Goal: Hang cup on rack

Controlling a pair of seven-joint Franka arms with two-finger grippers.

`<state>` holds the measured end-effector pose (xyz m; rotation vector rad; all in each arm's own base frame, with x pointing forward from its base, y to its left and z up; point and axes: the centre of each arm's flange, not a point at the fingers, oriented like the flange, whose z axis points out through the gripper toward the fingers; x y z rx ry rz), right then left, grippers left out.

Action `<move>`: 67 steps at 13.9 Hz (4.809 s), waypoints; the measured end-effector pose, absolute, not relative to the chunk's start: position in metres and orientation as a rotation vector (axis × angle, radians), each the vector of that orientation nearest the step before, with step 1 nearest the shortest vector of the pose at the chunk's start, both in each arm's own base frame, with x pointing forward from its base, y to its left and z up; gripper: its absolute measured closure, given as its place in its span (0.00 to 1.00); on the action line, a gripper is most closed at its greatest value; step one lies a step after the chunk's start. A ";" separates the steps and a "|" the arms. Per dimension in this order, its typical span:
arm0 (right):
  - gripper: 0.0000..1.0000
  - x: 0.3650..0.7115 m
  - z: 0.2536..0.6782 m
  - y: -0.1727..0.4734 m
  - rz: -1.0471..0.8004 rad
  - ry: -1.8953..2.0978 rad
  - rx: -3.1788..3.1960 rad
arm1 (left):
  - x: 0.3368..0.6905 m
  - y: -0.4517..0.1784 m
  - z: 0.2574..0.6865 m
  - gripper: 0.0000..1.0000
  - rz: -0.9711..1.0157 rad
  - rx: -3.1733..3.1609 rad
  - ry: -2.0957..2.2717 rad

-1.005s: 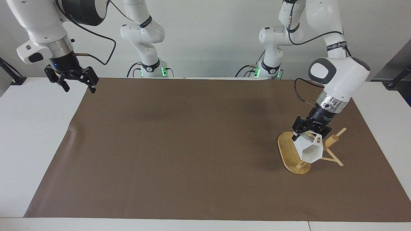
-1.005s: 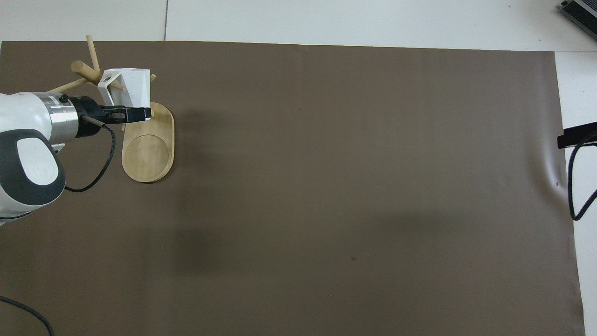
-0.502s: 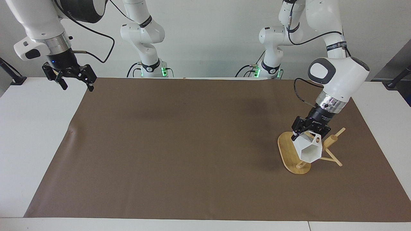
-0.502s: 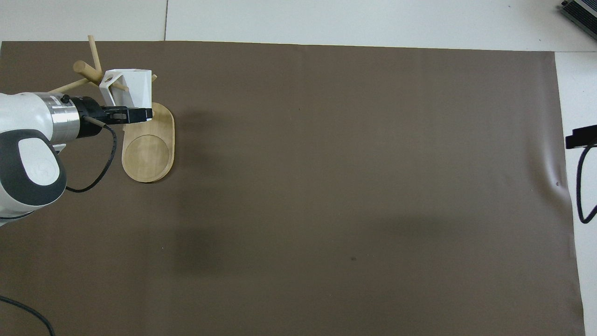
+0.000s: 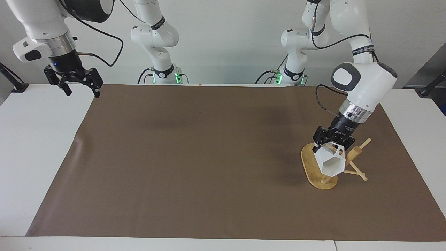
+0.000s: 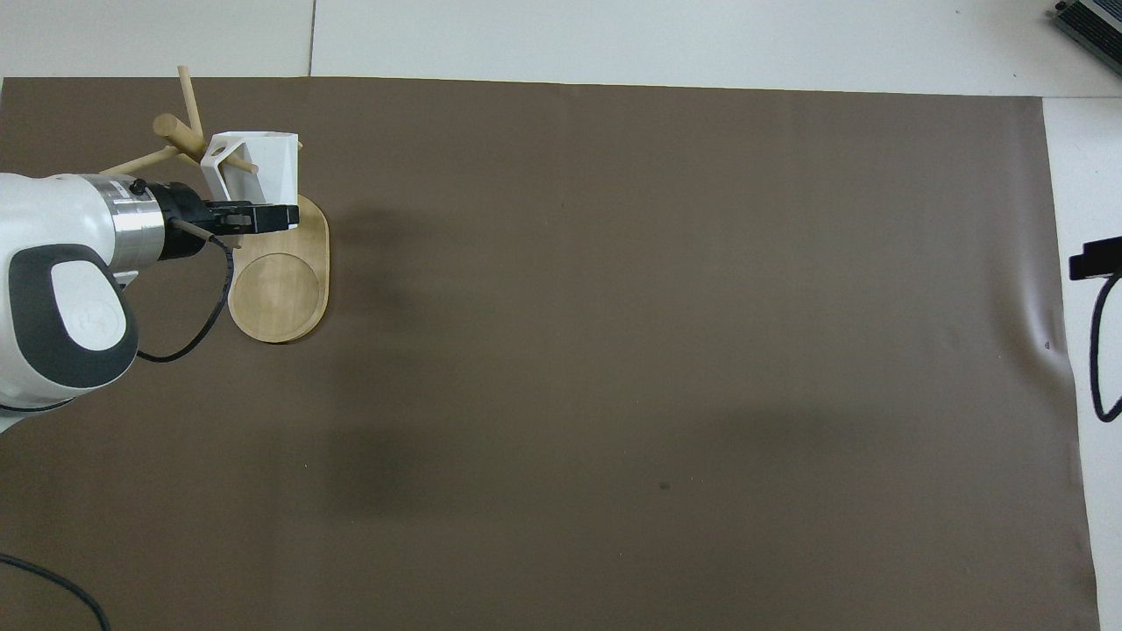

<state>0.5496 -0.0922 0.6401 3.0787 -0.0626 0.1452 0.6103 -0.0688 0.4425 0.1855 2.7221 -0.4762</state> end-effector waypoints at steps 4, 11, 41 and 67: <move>0.00 0.550 0.640 -0.089 0.146 -0.074 3.079 | 0.610 -0.072 0.443 0.29 -0.478 0.192 2.722; 0.00 0.552 0.639 -0.078 0.146 -0.127 3.081 | 0.606 -0.070 0.436 0.10 -0.490 0.202 2.761; 0.00 0.548 0.628 -0.069 0.049 -0.105 3.091 | 0.540 -0.004 0.556 0.00 -0.061 2.508 1.534; 0.00 0.548 0.628 -0.069 0.049 -0.105 3.091 | 0.520 -0.006 0.649 0.00 -0.014 3.089 -0.095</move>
